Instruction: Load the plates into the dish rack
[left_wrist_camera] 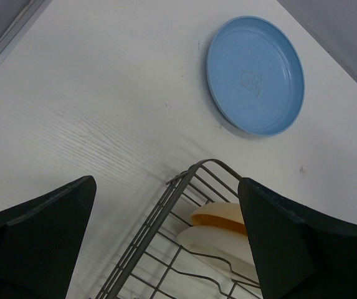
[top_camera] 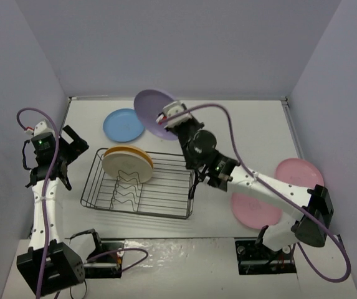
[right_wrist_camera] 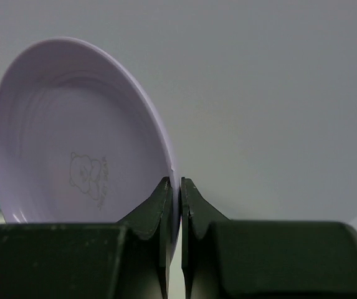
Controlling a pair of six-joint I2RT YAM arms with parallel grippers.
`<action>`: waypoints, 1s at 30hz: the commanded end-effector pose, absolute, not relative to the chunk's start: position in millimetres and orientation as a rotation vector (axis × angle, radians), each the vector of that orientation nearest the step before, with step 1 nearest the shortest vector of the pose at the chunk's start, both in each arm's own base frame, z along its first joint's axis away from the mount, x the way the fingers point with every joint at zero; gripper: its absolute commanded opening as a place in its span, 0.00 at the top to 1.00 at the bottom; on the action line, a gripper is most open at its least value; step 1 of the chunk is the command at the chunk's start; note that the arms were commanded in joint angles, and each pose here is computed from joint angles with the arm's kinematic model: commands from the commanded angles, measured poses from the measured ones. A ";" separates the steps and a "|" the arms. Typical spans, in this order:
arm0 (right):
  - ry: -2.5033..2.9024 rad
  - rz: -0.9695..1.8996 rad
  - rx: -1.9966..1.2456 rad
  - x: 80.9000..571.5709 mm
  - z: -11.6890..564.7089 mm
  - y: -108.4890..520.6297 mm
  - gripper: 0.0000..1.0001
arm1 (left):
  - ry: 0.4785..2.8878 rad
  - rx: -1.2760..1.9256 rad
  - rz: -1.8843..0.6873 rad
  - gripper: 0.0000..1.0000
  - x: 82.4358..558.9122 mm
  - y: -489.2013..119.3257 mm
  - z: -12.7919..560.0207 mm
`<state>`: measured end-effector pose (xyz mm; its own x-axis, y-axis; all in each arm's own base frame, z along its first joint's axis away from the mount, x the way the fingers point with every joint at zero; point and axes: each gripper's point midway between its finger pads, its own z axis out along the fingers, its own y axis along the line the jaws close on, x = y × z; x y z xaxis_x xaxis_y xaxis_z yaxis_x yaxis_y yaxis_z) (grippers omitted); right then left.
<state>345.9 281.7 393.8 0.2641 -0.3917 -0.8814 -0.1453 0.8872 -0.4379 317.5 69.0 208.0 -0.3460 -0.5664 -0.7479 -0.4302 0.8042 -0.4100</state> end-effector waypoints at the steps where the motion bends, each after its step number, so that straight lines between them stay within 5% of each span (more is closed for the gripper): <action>1: 1.007 -0.230 -0.622 293.1 464.2 302.9 1.00 | 1.913 -0.701 -0.179 0.03 325.4 69.3 234.5; 12: 0.759 0.020 -1.024 201.7 453.2 388.4 1.00 | 1.914 -0.694 -0.187 0.03 325.7 67.8 234.5; 30: 0.884 -0.188 -1.087 225.3 366.4 453.4 1.00 | 1.922 -0.698 -0.176 0.03 325.8 69.6 233.1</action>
